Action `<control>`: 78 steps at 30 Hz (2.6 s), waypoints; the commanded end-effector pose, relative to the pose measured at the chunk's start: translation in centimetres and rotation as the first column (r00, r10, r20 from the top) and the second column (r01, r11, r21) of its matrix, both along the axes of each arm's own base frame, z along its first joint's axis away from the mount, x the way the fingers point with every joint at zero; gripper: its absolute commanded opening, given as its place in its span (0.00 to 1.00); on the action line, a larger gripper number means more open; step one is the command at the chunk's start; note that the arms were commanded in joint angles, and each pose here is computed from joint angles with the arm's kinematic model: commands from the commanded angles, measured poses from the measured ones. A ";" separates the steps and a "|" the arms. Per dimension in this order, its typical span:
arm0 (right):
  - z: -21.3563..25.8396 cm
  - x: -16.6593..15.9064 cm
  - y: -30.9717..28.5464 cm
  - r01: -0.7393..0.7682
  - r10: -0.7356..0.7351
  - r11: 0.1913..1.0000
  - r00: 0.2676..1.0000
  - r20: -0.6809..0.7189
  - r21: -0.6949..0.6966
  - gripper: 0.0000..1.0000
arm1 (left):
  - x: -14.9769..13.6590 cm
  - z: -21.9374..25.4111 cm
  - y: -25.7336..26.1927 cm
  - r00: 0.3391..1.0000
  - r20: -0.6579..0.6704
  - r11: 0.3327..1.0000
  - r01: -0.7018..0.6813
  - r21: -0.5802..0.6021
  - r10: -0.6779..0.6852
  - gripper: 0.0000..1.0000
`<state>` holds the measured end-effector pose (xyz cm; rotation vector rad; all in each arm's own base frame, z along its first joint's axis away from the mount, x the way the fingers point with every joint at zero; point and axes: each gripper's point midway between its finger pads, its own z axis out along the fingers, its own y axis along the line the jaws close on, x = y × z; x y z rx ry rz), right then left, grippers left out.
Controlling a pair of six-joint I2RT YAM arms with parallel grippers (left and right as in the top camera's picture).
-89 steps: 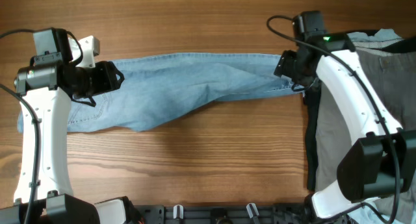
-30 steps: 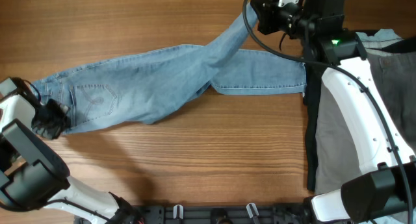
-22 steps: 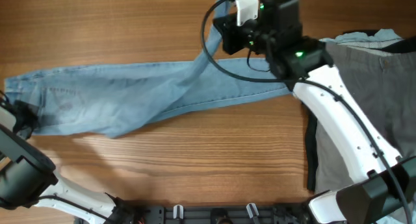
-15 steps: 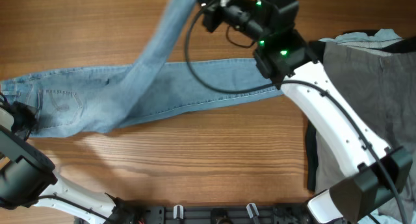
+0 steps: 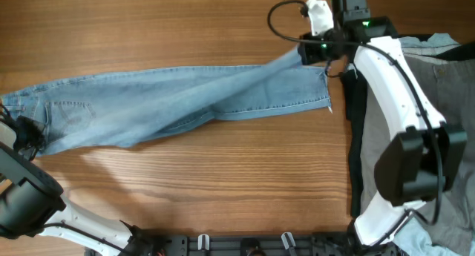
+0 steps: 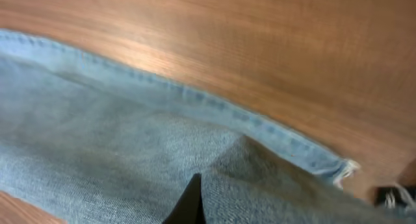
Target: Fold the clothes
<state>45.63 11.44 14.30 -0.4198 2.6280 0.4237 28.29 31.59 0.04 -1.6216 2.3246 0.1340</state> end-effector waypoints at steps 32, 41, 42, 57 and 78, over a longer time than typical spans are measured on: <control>0.1 0.0 -8.4 0.241 -0.251 0.961 0.966 -0.067 -0.138 0.65 | 0.9 -1.2 -1.1 0.993 0.058 0.992 0.104 -0.070 -0.100 0.56; -8.1 -3.1 -8.2 0.229 -0.214 0.973 0.923 -0.319 0.009 0.83 | 7.5 8.4 -8.7 0.764 0.549 0.866 0.482 -0.136 -0.339 0.56; -9.6 -3.5 -7.9 0.231 -0.211 0.973 0.918 -0.335 0.019 0.84 | 7.4 9.7 -9.5 0.745 0.547 0.852 0.513 -0.106 -0.381 0.56; -14.1 -4.5 -3.5 0.257 -0.169 0.935 0.929 -0.329 0.244 0.04 | 4.0 23.3 -18.6 0.622 0.545 0.785 0.609 0.114 -0.562 0.57; 17.0 -4.6 15.8 -0.119 0.055 0.949 0.974 0.218 0.293 0.04 | 3.6 23.1 -19.0 0.632 0.541 0.786 0.611 0.092 -0.555 0.59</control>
